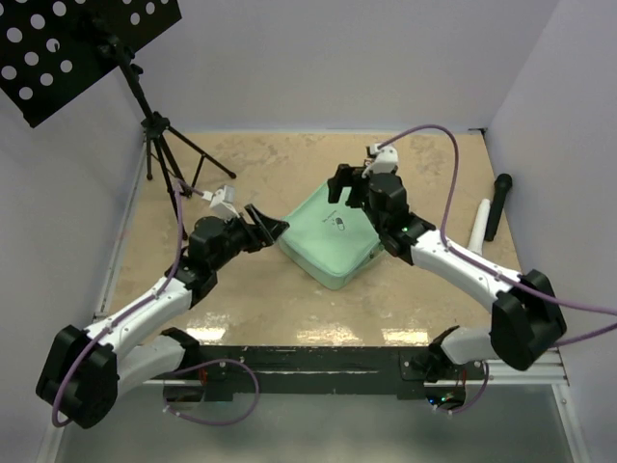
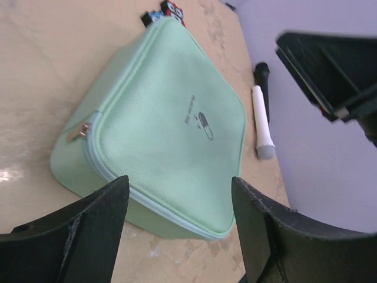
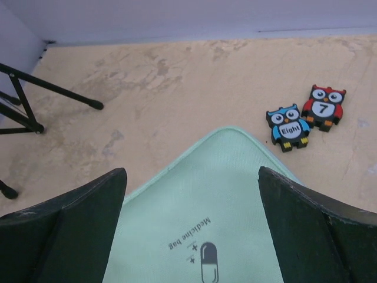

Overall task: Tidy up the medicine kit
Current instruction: Zip the medicine box at the center of the board.

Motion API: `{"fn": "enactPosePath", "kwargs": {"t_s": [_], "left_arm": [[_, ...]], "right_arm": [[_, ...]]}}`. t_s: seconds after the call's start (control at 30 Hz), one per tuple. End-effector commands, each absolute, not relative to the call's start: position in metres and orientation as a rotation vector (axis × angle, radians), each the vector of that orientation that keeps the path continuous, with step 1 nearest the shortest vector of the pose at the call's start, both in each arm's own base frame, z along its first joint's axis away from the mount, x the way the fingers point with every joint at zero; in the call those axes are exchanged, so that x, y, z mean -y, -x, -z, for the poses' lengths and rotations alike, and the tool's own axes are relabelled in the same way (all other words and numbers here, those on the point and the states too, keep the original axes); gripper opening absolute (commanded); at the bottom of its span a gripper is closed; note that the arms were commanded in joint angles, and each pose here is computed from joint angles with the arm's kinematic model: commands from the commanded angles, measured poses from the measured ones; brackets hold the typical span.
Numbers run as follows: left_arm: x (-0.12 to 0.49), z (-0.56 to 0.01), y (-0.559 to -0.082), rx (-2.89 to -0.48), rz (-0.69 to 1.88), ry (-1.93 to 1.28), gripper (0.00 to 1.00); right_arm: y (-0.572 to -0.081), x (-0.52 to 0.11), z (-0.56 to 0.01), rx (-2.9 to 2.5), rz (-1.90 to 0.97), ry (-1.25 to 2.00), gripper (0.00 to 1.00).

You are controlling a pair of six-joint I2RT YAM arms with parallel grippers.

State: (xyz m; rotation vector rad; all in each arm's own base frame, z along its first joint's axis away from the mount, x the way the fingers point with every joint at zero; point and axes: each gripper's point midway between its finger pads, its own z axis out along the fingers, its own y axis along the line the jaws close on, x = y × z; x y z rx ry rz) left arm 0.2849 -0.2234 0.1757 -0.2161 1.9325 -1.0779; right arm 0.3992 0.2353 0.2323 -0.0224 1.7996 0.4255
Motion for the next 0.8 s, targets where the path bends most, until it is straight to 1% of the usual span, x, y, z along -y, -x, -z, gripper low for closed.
{"fn": "enactPosePath", "kwargs": {"t_s": [0.0,0.1,0.17,0.23,0.37,0.5,0.77], "left_arm": [[0.175,-0.173,-0.308,-1.934,0.846,0.343,0.74],[0.156,-0.171,-0.333,-1.942,0.82,0.406,0.72],[0.154,-0.172,-0.357,-1.956,0.771,0.384,0.7],[0.159,-0.172,-0.376,-1.977,0.757,0.355,0.7],[0.182,-0.161,-0.403,-2.024,0.842,0.303,0.7],[0.187,-0.137,-0.415,-2.101,0.838,0.353,0.66],[0.206,-0.11,-0.403,-2.137,0.983,0.334,0.65]], "right_arm": [[-0.372,-0.198,-0.213,-1.839,-0.408,-0.187,0.98],[-0.354,-0.182,-0.202,-1.875,-0.398,-0.256,0.97],[-0.345,-0.17,-0.194,-1.896,-0.372,-0.324,0.98],[-0.336,-0.157,-0.189,-1.893,-0.352,-0.381,0.98],[-0.326,-0.151,-0.174,-1.924,-0.357,-0.413,0.98],[-0.32,-0.156,-0.139,-2.039,-0.331,-0.391,0.99],[-0.326,-0.17,-0.105,-2.139,-0.311,-0.334,0.98]]}}
